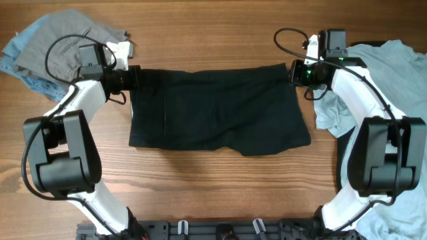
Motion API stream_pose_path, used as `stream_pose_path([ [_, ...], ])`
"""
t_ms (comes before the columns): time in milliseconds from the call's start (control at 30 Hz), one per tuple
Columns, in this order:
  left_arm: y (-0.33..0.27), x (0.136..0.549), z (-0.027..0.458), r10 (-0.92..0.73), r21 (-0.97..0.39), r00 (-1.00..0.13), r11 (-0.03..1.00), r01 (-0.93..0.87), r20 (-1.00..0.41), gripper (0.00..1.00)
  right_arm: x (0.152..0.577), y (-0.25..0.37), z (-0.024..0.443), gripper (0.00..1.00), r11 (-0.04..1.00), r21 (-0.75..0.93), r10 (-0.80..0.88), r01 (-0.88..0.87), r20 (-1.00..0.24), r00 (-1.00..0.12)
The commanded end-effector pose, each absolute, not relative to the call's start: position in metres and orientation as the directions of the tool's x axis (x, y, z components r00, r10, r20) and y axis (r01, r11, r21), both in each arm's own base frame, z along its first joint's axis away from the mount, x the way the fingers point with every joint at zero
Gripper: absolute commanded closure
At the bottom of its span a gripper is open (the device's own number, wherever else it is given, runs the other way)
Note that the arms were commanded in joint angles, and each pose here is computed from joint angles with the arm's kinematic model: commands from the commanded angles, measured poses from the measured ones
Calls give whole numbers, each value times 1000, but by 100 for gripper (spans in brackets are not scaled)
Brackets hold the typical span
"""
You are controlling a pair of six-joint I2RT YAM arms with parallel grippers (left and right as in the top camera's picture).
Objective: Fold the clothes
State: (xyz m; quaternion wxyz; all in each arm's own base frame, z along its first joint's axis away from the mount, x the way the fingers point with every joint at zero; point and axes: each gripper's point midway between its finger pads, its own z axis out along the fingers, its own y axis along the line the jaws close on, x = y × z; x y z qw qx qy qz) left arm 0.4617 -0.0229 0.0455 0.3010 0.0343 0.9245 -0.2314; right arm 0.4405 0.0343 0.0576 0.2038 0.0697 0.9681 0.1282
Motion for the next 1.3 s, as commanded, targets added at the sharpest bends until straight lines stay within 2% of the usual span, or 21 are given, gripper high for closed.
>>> stream_pose_path([
  [0,-25,463,65,-72,-412,-797,882,230,-599,96,443,34,34,61,944,295,244,147,-323,-914],
  [33,-25,462,71,-72,-409,-793,882,233,-605,96,443,35,29,59,942,301,244,147,-315,-917],
  [67,-25,462,75,-71,-407,-790,883,234,-610,96,444,35,25,52,943,298,242,147,-314,-918],
  [100,-24,461,80,-70,-398,-787,888,231,-613,96,447,35,22,32,945,296,238,141,-322,-917],
  [133,-23,460,83,-70,-391,-786,892,227,-615,96,449,35,21,32,945,297,237,139,-329,-914],
  [167,-22,459,85,-69,-385,-784,895,224,-617,96,455,34,23,36,945,299,237,131,-350,-906],
  [233,-22,457,91,-69,-383,-782,896,225,-619,96,469,28,28,59,953,276,238,128,-413,-879],
  [267,-20,456,92,-69,-377,-784,900,218,-617,96,473,27,31,75,953,274,239,125,-433,-869],
  [333,-20,453,91,-70,-376,-791,903,210,-608,96,475,31,33,95,949,295,238,112,-438,-867],
  [533,-20,448,94,-71,-378,-801,904,201,-594,96,473,31,46,96,964,264,157,32,-470,-869],
  [567,-20,448,97,-69,-374,-797,905,203,-601,96,474,31,49,64,968,249,132,8,-484,-865],
  [600,-19,448,99,-67,-367,-792,907,205,-607,96,475,30,50,41,972,234,108,-12,-496,-862],
  [633,-18,449,101,-66,-360,-790,911,202,-610,96,477,30,49,30,976,208,59,-57,-511,-858],
  [667,-18,449,101,-66,-360,-790,911,202,-610,96,478,30,48,26,978,189,22,-90,-522,-853],
  [767,-18,448,100,-66,-361,-792,911,200,-607,96,484,32,38,20,975,165,-40,-152,-539,-841],
  [800,-18,448,100,-67,-361,-792,911,200,-607,96,484,35,35,22,971,177,-40,-158,-537,-843],
  [933,-18,448,100,-67,-361,-792,911,200,-607,96,481,45,23,55,954,233,-41,-186,-516,-856],
  [1000,-18,448,100,-67,-362,-793,911,200,-606,96,480,45,23,66,955,232,-41,-184,-511,-859],
  [1067,-18,447,100,-67,-361,-795,911,198,-603,96,477,41,20,94,962,217,-38,-166,-496,-868],
  [1167,-17,445,106,-67,-356,-792,914,196,-607,96,474,41,28,96,962,218,-38,-166,-494,-868],
  [1267,-8,438,122,-67,-305,-784,939,160,-618,96,474,41,61,96,962,208,-37,-176,-540,-841],
])
